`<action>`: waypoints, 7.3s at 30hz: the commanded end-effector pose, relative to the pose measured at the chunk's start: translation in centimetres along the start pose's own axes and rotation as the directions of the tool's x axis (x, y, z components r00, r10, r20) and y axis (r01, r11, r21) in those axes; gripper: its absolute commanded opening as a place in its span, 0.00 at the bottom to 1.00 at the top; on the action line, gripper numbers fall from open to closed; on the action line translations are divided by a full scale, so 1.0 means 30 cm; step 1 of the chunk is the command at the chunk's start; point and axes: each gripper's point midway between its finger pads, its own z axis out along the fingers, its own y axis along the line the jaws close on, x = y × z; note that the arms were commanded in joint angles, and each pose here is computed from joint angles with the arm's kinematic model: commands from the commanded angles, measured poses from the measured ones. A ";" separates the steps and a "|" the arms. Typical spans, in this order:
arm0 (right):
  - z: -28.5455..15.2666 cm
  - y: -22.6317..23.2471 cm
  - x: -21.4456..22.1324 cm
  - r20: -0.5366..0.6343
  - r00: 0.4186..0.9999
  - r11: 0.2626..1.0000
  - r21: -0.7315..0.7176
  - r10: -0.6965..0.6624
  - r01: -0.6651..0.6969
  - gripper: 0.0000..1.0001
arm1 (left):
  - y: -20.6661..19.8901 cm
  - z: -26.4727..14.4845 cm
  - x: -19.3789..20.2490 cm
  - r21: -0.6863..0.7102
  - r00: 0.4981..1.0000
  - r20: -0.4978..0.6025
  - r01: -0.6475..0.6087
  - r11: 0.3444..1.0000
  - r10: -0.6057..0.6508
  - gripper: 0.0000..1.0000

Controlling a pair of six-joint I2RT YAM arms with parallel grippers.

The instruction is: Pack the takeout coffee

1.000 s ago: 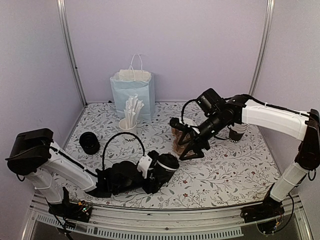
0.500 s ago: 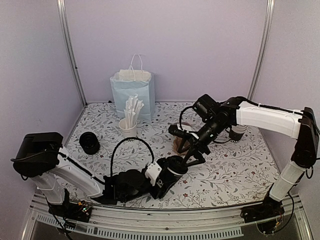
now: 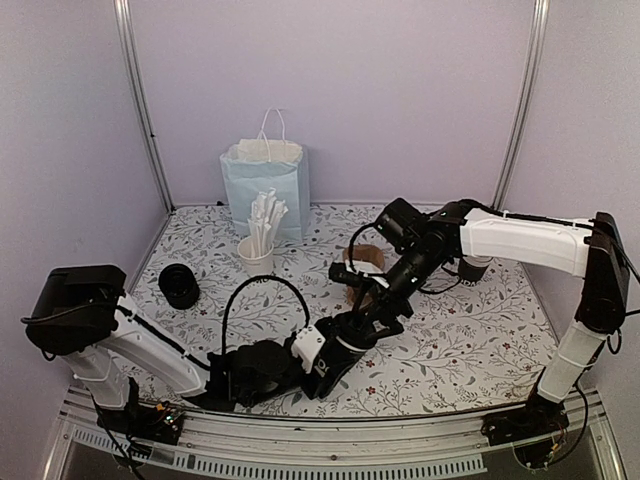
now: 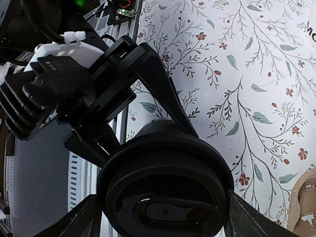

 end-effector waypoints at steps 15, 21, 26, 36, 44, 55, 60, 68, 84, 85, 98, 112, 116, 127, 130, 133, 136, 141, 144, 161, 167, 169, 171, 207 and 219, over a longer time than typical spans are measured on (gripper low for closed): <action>-0.012 -0.076 0.009 -0.069 0.998 0.989 0.144 -0.005 0.015 0.67 | 0.018 0.004 0.066 -0.115 0.995 -0.096 0.012 0.993 -0.023 0.90; 0.000 -0.090 0.065 -0.206 0.979 0.976 0.211 0.001 0.043 0.67 | -0.062 -0.083 0.114 -0.030 0.981 -0.196 -0.014 0.999 0.008 0.90; 0.059 -0.060 0.110 -0.323 0.946 0.971 0.218 -0.020 0.095 0.69 | -0.034 -0.137 0.100 -0.037 0.973 -0.205 0.098 0.994 -0.104 0.90; 0.051 -0.045 0.045 -0.291 0.956 0.972 0.208 -0.042 0.106 0.89 | 0.075 -0.203 -0.060 0.042 0.926 -0.071 0.375 0.926 -0.372 0.89; 0.000 -0.016 -0.007 -0.240 0.968 0.966 0.226 -0.074 0.130 0.91 | 0.169 -0.162 -0.153 0.052 0.883 -0.034 0.470 0.881 -0.469 0.90; -0.060 -0.041 0.001 -0.185 0.981 0.947 0.297 -0.065 0.118 0.91 | 0.147 0.020 -0.219 0.102 0.891 -0.050 0.453 0.885 -0.451 0.89; -0.145 -0.075 0.014 -0.055 0.998 0.951 0.308 0.018 0.000 0.87 | 0.137 0.082 -0.185 0.094 0.885 -0.095 0.464 0.881 -0.456 0.86; -0.090 -0.026 0.130 0.042 0.980 0.975 0.101 0.193 -0.196 0.70 | 0.132 0.114 -0.051 0.040 0.854 -0.193 0.499 0.866 -0.483 0.78; 0.027 -0.019 0.154 -0.001 0.949 0.944 -0.101 0.315 -0.314 0.55 | 0.120 0.119 0.083 -0.015 0.802 -0.271 0.549 0.836 -0.532 0.64; 0.029 -0.023 0.155 -0.002 0.948 0.943 -0.102 0.319 -0.318 0.53 | 0.117 0.118 0.089 -0.014 0.800 -0.274 0.552 0.834 -0.534 0.64; 0.031 -0.080 0.167 0.004 0.914 0.906 -0.133 0.407 -0.402 0.50 | 0.099 0.126 0.107 0.005 0.793 -0.291 0.560 0.828 -0.535 0.60; 0.147 -0.281 0.472 -0.190 0.782 0.804 0.179 0.593 -0.566 0.35 | 0.132 0.129 0.220 -0.070 0.743 -0.341 0.591 0.804 -0.576 0.59; 0.140 -0.299 0.488 -0.197 0.781 0.803 0.222 0.593 -0.554 0.34 | 0.140 0.132 0.257 -0.091 0.723 -0.360 0.602 0.793 -0.590 0.59; 0.148 -0.326 0.520 -0.217 0.766 0.791 0.264 0.606 -0.551 0.27 | 0.130 0.139 0.250 -0.084 0.714 -0.371 0.611 0.787 -0.594 0.57; 0.113 -0.287 0.412 -0.160 0.823 0.836 0.173 0.546 -0.521 0.28 | 0.124 0.133 0.190 -0.045 0.741 -0.343 0.601 0.798 -0.577 0.58; 0.055 -0.261 0.324 -0.101 0.876 0.879 0.144 0.471 -0.455 0.30 | 0.112 0.127 0.104 0.004 0.777 -0.307 0.579 0.815 -0.550 0.61; 0.007 -0.224 0.254 -0.057 0.904 0.903 0.110 0.423 -0.415 0.38 | 0.099 0.122 0.000 0.044 0.820 -0.260 0.537 0.842 -0.510 0.66; -0.029 -0.200 0.203 -0.029 0.923 0.921 0.089 0.383 -0.380 0.47 | 0.109 0.116 -0.109 0.045 0.858 -0.205 0.490 0.871 -0.472 0.73; -0.038 -0.191 0.186 -0.021 0.927 0.925 0.074 0.375 -0.372 0.50 | 0.128 0.110 -0.147 0.025 0.865 -0.179 0.480 0.877 -0.469 0.77; -0.127 -0.152 0.108 0.015 0.958 0.954 0.092 0.286 -0.286 0.66 | 0.174 -0.085 -0.157 -0.008 0.761 -0.177 0.633 0.774 -0.624 0.80; -0.117 -0.131 0.093 0.035 0.972 0.971 0.048 0.232 -0.233 0.71 | 0.097 -0.111 -0.102 0.045 0.700 -0.265 0.696 0.716 -0.663 0.79; -0.102 -0.140 0.087 0.041 0.974 0.974 0.044 0.221 -0.222 0.71 | 0.087 -0.098 -0.098 0.046 0.699 -0.274 0.695 0.717 -0.660 0.77; -0.084 -0.163 0.092 0.032 0.971 0.969 0.058 0.237 -0.239 0.71 | 0.085 -0.083 -0.097 0.038 0.695 -0.275 0.699 0.715 -0.665 0.75; -0.013 0.072 0.180 -0.057 0.980 0.974 -0.115 0.189 -0.195 0.72 | 0.226 -0.026 -0.142 -0.049 0.709 -0.259 0.668 0.742 -0.656 0.77; -0.111 -0.085 0.056 0.037 0.990 0.991 0.019 0.135 -0.136 0.73 | 0.113 -0.127 -0.019 -0.082 0.483 -0.352 0.837 0.540 -0.802 0.76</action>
